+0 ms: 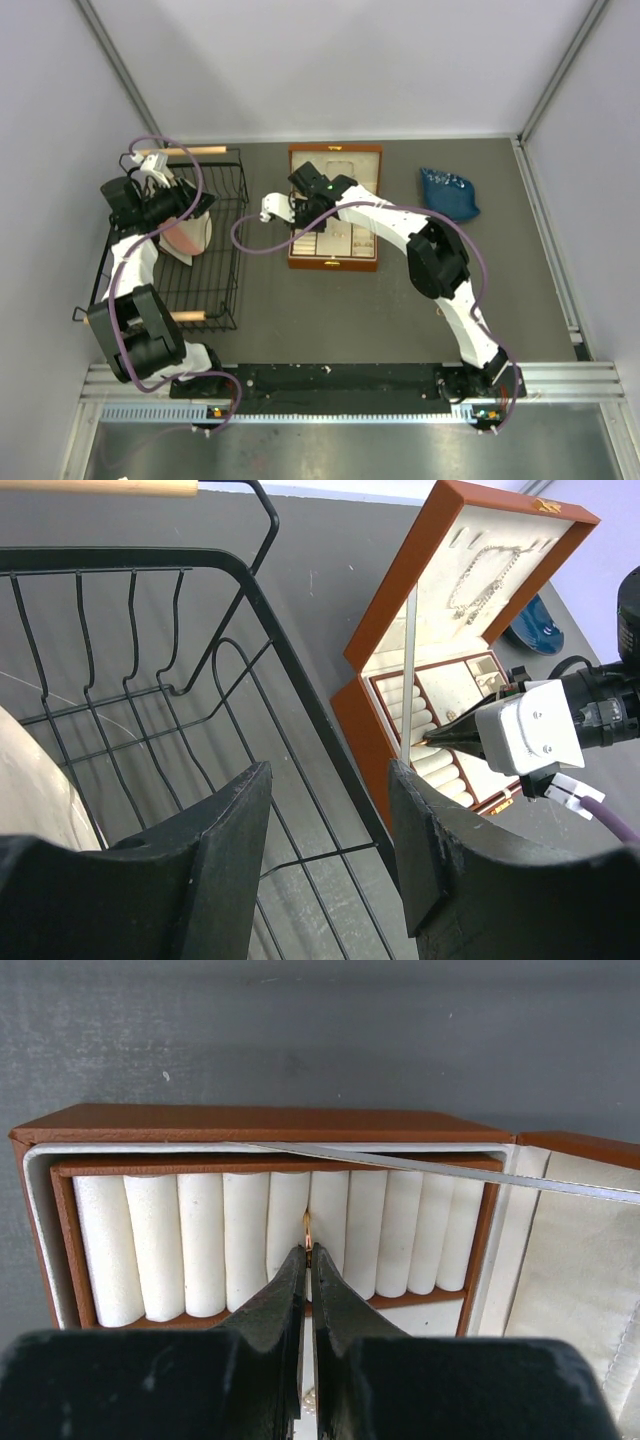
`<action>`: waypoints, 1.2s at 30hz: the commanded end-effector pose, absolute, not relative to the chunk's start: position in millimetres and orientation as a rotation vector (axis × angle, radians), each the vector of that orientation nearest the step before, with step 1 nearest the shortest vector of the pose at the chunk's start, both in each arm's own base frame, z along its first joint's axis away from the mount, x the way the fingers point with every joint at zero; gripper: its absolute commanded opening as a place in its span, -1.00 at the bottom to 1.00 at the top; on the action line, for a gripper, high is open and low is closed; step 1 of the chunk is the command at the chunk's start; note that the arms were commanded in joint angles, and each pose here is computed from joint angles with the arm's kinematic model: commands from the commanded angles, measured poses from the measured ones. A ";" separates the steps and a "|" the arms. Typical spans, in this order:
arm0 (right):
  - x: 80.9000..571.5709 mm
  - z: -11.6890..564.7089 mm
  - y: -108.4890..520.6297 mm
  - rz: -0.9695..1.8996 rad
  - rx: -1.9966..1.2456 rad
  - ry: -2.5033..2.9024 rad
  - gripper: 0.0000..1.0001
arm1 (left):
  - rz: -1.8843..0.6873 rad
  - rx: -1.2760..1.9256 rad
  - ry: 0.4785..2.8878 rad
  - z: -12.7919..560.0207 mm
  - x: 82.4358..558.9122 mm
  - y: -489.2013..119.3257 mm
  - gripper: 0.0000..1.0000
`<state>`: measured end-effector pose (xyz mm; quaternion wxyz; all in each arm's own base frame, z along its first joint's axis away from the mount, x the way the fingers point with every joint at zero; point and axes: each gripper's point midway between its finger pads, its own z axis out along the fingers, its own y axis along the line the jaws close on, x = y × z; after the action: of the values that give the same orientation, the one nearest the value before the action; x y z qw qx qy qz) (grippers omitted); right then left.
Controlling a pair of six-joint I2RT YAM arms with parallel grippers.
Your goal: Organize the mixed jewelry
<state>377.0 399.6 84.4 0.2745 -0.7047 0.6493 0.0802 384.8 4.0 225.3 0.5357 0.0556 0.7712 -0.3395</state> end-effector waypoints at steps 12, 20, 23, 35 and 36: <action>371.0 44.8 392.1 0.117 -2.036 1.776 -1.00 | -0.799 0.178 1.788 236.6 391.2 9.1 0.09; 374.7 54.0 395.7 0.104 -2.006 1.776 -0.96 | -0.797 0.180 1.786 238.1 390.1 9.6 0.08; 376.1 65.1 398.0 0.102 -1.977 1.772 -0.84 | -0.797 0.183 1.785 238.7 388.4 9.7 0.07; 384.4 118.6 404.6 0.098 -1.837 1.752 -0.53 | -0.783 0.198 1.772 247.9 381.9 11.2 0.05; 385.0 121.5 405.3 0.099 -1.830 1.748 -0.53 | -0.785 0.201 1.771 248.8 381.1 10.5 0.05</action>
<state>379.9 399.7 88.4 0.2667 -0.7048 0.6562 0.0405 383.7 10.2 222.9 0.5342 0.0516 0.7703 -0.3443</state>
